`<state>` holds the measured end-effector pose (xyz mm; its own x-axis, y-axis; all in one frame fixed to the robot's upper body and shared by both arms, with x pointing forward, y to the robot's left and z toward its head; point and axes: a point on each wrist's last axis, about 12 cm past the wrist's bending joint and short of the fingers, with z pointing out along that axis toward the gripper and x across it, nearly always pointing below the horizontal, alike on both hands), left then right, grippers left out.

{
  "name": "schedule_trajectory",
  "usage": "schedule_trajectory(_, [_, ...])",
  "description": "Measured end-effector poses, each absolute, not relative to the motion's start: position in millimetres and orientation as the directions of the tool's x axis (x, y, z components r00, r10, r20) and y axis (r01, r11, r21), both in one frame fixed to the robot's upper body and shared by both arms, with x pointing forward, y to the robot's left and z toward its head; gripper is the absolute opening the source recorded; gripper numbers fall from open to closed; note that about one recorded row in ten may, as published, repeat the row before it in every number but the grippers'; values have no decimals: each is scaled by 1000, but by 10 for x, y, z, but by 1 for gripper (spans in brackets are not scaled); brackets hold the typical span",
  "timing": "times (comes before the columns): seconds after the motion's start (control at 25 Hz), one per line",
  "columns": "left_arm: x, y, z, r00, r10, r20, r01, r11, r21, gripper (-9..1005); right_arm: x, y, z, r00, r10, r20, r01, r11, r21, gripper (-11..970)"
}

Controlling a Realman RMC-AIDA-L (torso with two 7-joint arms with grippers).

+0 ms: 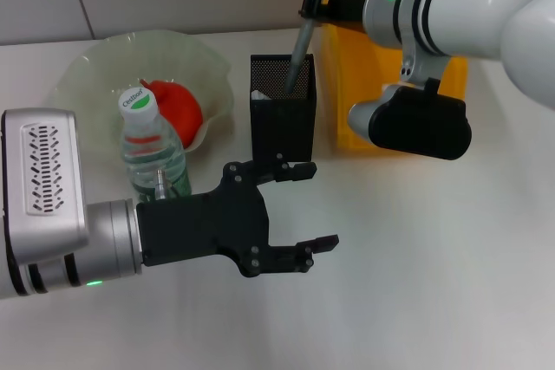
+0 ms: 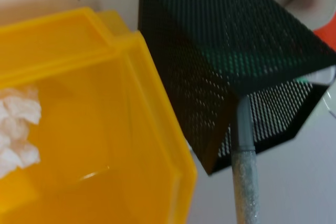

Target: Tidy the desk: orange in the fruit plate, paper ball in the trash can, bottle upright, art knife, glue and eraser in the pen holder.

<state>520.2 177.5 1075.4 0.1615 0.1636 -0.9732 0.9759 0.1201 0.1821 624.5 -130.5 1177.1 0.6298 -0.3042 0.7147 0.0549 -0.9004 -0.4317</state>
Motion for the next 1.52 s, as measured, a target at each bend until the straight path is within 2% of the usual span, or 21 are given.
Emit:
schedule_trajectory(1.36, [5171,1746,10719,171,160,-972,975,118,191,813,6255,-1181,11631,619,-277,735,110,-896,-431,129])
schedule_trajectory(1.52, [5156,1758,10708,167,159,-973,975,121,187,813,6254,-1192,11601,620,-277,734,109,-896,-430,161])
